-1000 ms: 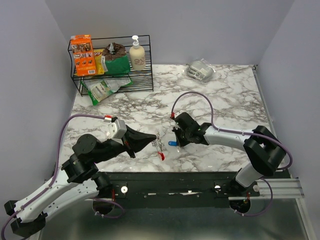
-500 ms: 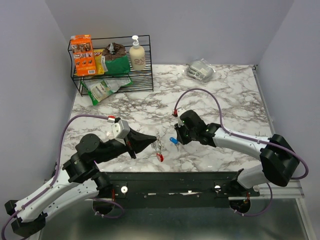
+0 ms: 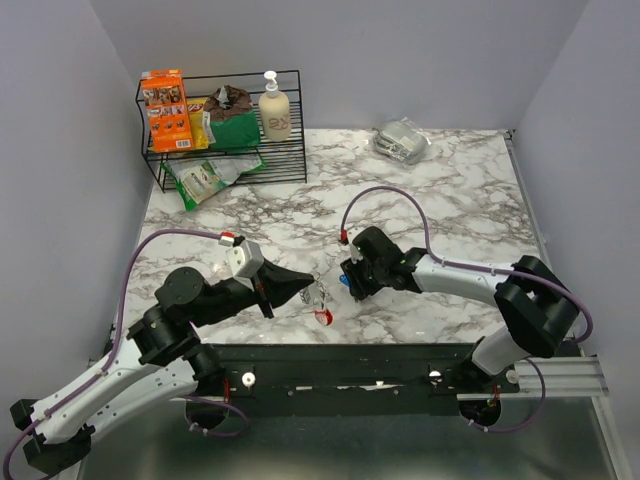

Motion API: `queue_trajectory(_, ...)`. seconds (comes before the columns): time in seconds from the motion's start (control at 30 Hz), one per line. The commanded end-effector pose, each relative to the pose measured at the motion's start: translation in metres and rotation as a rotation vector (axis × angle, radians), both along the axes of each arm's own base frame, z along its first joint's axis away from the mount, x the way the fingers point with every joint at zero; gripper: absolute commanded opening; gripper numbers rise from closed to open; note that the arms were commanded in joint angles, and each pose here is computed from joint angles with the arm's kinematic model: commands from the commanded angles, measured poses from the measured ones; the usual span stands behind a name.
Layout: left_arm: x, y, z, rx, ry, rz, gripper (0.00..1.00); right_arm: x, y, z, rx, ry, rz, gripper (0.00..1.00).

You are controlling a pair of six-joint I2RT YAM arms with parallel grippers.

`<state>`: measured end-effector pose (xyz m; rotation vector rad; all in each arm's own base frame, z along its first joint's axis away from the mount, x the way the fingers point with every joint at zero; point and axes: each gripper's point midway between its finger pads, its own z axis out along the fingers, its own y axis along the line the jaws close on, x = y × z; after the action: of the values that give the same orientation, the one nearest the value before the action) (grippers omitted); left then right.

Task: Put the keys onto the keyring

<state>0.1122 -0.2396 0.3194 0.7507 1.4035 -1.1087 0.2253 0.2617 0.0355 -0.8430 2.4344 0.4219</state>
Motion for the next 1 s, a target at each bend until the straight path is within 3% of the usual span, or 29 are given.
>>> queue_trajectory(0.0,0.002,-0.001,0.005,-0.022,-0.020,0.004,0.00,0.004,0.006,-0.003,-0.005,0.001,0.007,0.50)
queue_trajectory(0.47,0.000,-0.008,0.000,-0.005,-0.012,-0.026,0.00,0.017,0.006,-0.008,-0.028,-0.036,-0.043,0.43)
queue_trajectory(0.77,-0.002,-0.009,-0.001,-0.009,-0.005,-0.038,0.00,0.025,0.006,-0.003,-0.019,-0.071,-0.074,0.44)
queue_trajectory(0.87,-0.002,-0.010,-0.002,-0.007,-0.002,-0.042,0.00,0.024,0.007,-0.006,-0.020,-0.061,-0.066,0.36)
queue_trajectory(0.97,-0.003,-0.009,-0.001,-0.010,-0.002,-0.042,0.00,0.023,0.010,-0.009,-0.016,-0.049,-0.057,0.19)
